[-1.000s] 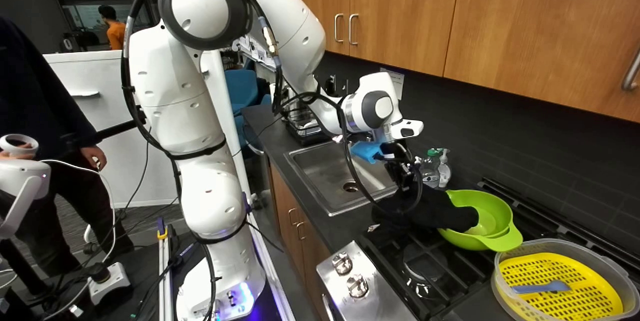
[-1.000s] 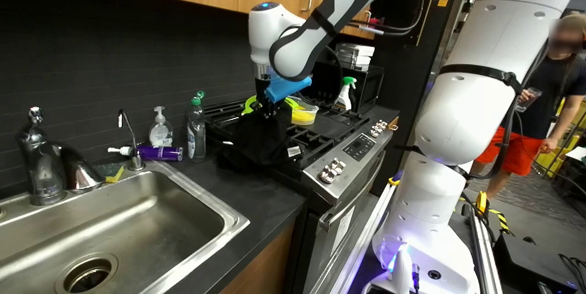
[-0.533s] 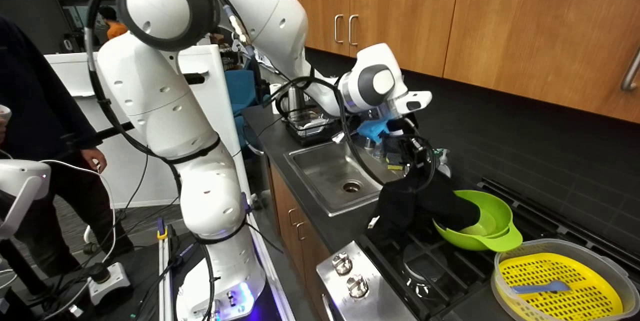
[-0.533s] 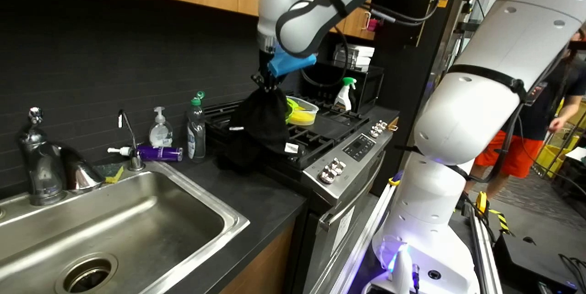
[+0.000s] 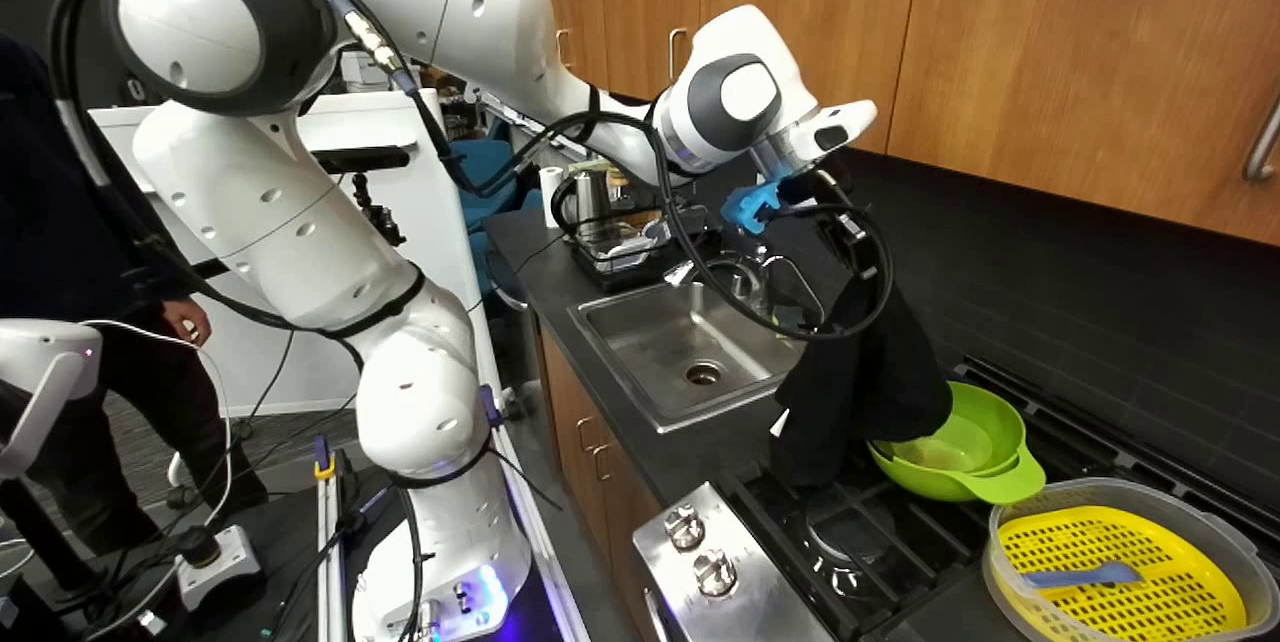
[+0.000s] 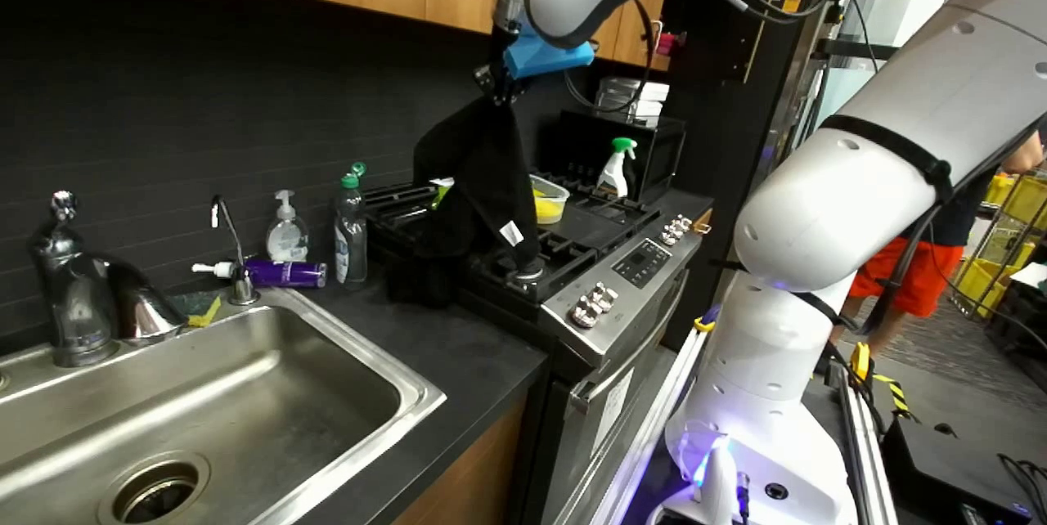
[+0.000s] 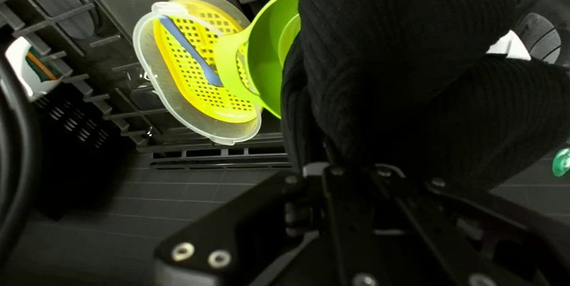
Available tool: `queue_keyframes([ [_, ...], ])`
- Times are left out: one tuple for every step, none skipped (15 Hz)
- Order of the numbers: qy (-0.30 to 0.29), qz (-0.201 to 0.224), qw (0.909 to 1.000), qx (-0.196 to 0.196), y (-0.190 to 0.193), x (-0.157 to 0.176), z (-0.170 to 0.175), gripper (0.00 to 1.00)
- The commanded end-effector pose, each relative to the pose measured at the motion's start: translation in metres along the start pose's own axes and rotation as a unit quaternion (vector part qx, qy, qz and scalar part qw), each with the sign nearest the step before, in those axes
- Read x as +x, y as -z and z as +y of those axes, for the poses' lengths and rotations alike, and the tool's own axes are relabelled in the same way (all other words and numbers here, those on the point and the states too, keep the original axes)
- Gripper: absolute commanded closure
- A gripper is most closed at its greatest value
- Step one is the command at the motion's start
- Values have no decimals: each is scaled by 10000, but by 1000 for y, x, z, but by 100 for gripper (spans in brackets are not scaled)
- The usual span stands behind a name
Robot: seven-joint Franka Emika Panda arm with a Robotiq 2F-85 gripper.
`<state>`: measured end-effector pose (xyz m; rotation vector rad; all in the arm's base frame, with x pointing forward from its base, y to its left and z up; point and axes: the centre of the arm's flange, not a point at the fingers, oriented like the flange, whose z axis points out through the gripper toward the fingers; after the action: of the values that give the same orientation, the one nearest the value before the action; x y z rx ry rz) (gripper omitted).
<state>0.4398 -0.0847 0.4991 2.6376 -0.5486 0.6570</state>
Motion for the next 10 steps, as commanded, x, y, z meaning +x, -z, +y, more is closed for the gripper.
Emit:
queue_keyframes([
  [-254, 39, 9995, -164, 22, -5, 34, 98],
  [-321, 53, 9992, -228, 29, -4, 44, 98],
  [-383, 86, 9988, -284, 36, -2, 52, 98],
  [-439, 132, 9983, -351, 43, 0, 58, 98],
  [-500, 190, 9978, -381, 53, 1, 67, 98],
  [-569, 238, 9971, -441, 61, 2, 73, 98],
  [-633, 285, 9963, -508, 69, 3, 81, 98],
  [-714, 319, 9954, -548, 75, 2, 89, 98],
  [-799, 332, 9945, -596, 81, 1, 97, 98],
  [-883, 347, 9934, -651, 85, 0, 102, 98],
])
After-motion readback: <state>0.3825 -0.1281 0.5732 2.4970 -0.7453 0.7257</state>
